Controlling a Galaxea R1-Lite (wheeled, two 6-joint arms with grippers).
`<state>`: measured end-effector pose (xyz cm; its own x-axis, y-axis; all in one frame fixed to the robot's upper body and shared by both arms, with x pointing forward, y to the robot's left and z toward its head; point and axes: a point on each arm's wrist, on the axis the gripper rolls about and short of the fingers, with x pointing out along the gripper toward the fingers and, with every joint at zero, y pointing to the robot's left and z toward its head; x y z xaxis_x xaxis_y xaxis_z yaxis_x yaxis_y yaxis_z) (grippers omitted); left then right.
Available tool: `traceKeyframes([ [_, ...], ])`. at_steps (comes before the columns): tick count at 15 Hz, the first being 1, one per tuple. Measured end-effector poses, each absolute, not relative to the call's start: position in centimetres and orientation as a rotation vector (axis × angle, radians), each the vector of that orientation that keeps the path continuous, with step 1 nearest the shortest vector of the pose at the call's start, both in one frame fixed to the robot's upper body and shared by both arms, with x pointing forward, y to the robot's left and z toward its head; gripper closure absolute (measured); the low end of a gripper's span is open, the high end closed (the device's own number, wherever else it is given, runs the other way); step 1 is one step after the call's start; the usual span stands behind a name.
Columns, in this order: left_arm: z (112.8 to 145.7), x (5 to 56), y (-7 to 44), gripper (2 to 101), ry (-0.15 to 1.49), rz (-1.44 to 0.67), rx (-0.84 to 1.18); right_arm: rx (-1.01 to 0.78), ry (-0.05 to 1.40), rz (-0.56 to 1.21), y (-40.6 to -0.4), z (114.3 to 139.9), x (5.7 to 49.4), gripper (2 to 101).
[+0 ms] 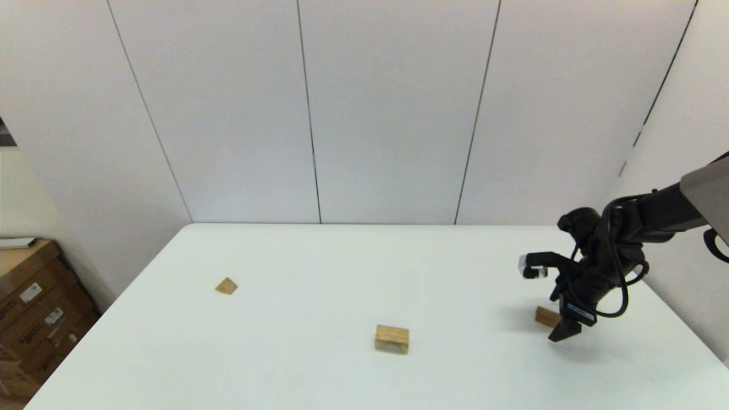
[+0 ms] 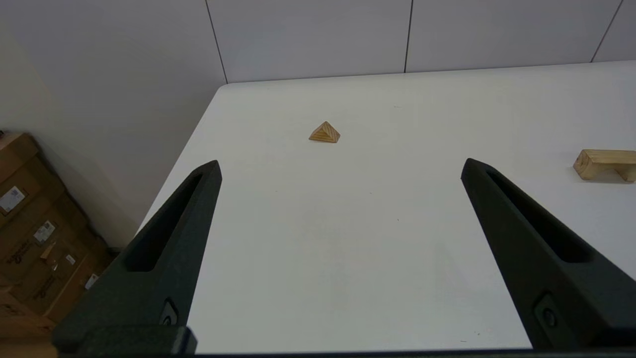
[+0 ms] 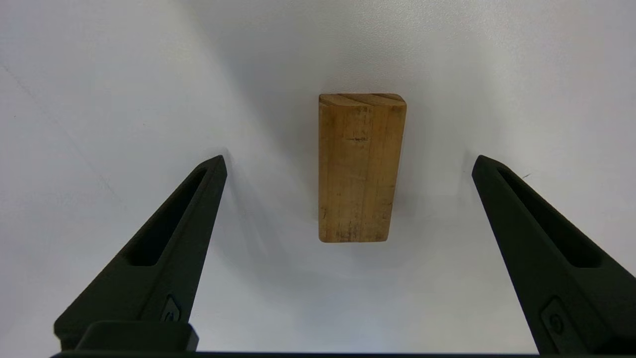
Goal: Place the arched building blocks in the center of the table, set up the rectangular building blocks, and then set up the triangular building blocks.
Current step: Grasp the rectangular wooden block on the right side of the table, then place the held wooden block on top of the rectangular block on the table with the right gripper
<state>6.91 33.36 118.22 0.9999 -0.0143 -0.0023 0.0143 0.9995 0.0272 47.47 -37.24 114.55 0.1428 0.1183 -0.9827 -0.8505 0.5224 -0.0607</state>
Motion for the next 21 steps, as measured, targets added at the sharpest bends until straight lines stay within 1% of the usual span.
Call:
traceKeyframes([
  [1, 118.2, 6.9, 33.4, 5.4, 0.002, -0.014, 0.027, -0.751, 1.231, 0.802, -37.2, 114.6, 47.5, 4.3],
  [3, 118.2, 6.9, 33.4, 5.4, 0.003, -0.014, 0.027, -0.751, 1.232, 0.804, -37.2, 114.5, 47.6, 23.6],
  [5, 118.2, 6.9, 33.4, 5.4, 0.003, -0.014, 0.027, -0.749, 1.234, 0.803, -37.2, 114.5, 47.5, 40.0],
  [6, 118.2, 6.9, 33.4, 5.4, 0.003, -0.014, 0.027, -0.750, 1.235, 0.802, -37.2, 114.5, 47.5, 47.2],
  [8, 118.2, 6.9, 33.4, 5.4, 0.002, -0.014, 0.027, -0.748, 1.238, 0.803, -37.2, 114.4, 47.5, 58.4],
  [9, 118.2, 6.9, 33.4, 5.4, 0.003, -0.014, 0.027, -0.745, 1.242, 0.806, -37.2, 114.3, 47.4, 74.6],
  [10, 118.2, 6.9, 33.4, 5.4, 0.003, -0.014, 0.027, -0.742, 1.245, 0.809, -37.2, 114.2, 47.4, 78.1],
  [14, 118.2, 6.9, 33.4, 5.4, 0.002, -0.013, 0.027, -0.739, 1.254, 0.816, -37.2, 114.0, 47.3, 78.1],
  [17, 118.2, 6.9, 33.4, 5.4, 0.003, -0.013, 0.027, -0.742, 1.246, 0.814, -37.2, 114.5, 47.2, 78.1],
  [19, 118.2, 6.9, 33.4, 5.4, 0.003, -0.013, 0.027, -0.751, 1.217, 0.800, -37.2, 115.6, 47.2, 78.1],
  [21, 118.2, 6.9, 33.4, 5.4, 0.003, -0.014, 0.027, -0.776, 1.162, 0.776, -36.9, 117.5, 47.3, 78.1],
])
